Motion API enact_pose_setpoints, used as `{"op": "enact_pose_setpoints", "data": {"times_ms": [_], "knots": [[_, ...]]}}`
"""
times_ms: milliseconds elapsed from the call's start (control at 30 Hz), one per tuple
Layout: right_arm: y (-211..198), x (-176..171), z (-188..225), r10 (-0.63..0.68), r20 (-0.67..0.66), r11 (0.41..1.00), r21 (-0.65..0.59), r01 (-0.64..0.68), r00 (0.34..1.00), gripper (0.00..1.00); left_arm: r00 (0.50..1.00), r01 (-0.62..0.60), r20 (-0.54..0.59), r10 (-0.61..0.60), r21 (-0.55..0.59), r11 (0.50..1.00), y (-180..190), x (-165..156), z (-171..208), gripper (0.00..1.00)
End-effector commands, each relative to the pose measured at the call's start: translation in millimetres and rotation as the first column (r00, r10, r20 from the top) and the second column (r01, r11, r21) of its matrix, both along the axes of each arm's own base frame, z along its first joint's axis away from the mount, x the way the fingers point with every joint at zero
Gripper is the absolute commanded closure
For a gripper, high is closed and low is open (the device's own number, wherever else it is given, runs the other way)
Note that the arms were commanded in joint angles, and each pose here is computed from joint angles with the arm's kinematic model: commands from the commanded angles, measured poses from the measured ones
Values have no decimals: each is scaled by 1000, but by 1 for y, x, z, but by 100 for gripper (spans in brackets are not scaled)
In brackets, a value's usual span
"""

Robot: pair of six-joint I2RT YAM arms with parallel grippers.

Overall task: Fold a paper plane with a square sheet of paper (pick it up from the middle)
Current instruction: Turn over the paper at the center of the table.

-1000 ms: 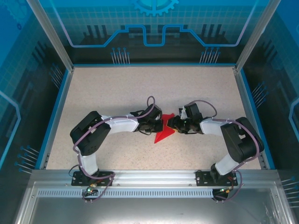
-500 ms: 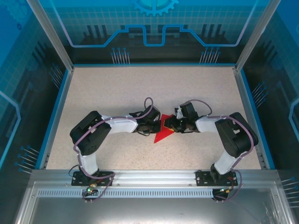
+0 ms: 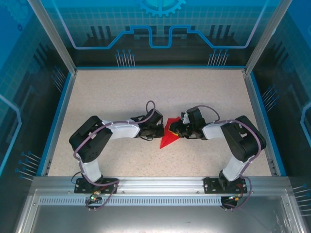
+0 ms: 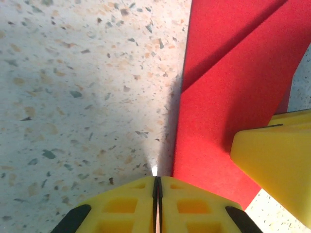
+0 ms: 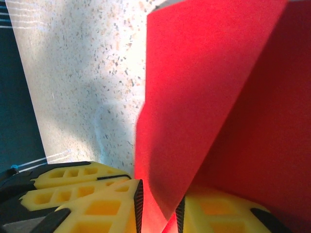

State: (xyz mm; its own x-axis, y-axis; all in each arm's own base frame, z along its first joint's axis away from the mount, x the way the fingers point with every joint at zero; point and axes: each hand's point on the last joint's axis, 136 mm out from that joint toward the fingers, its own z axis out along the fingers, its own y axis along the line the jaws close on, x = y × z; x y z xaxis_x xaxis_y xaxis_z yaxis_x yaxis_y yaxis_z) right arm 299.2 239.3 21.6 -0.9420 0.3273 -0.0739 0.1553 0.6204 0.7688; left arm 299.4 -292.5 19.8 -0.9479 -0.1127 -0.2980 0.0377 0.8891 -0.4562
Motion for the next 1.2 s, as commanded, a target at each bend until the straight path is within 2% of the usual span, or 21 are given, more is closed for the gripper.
{"op": "enact_pose_setpoints", "data": {"times_ms": [0, 133, 267, 333, 467, 533, 700, 833, 933, 1167], "knots": [[4, 0, -3, -22, -7, 1000, 8, 22, 1000, 76, 1000, -24, 3, 24, -24, 999, 5, 0, 12, 85], [6, -1, -5, -17, -1, 1000, 3, 17, 1000, 83, 999, -49, 2, 49, -43, 998, 13, 3, 21, 73], [9, 2, 1, -6, 30, 1000, 17, 6, 1000, 94, 998, -55, -27, 53, -96, 994, 20, 6, 29, 55], [10, 6, 15, 5, 85, 999, 36, -8, 996, 97, 998, -52, -29, 49, -128, 990, 25, 9, 38, 42], [14, 17, 59, 50, 210, 990, 121, -76, 976, 96, 999, -34, 10, 36, -196, 980, 36, 16, 63, 19], [14, 23, 84, 69, 263, 976, 180, -120, 962, 96, 998, -51, 12, 56, -233, 971, 44, 19, 79, 2], [11, 35, 135, 81, 334, 932, 310, -190, 939, 96, 1000, -9, 0, 10, -430, 903, 34, 17, 126, 1], [8, 43, 168, 67, 344, 890, 403, -212, 937, 95, 998, 52, -6, -70, -605, 794, 11, 7, 163, 1], [10, 46, 188, 61, 352, 868, 444, -224, 934, 95, 996, 61, -13, -93, -662, 747, 4, 4, 172, 1], [14, 51, 212, 40, 343, 827, 516, -223, 939, 94, 991, 77, -21, -135, -732, 677, -8, 1, 177, 1]]}}
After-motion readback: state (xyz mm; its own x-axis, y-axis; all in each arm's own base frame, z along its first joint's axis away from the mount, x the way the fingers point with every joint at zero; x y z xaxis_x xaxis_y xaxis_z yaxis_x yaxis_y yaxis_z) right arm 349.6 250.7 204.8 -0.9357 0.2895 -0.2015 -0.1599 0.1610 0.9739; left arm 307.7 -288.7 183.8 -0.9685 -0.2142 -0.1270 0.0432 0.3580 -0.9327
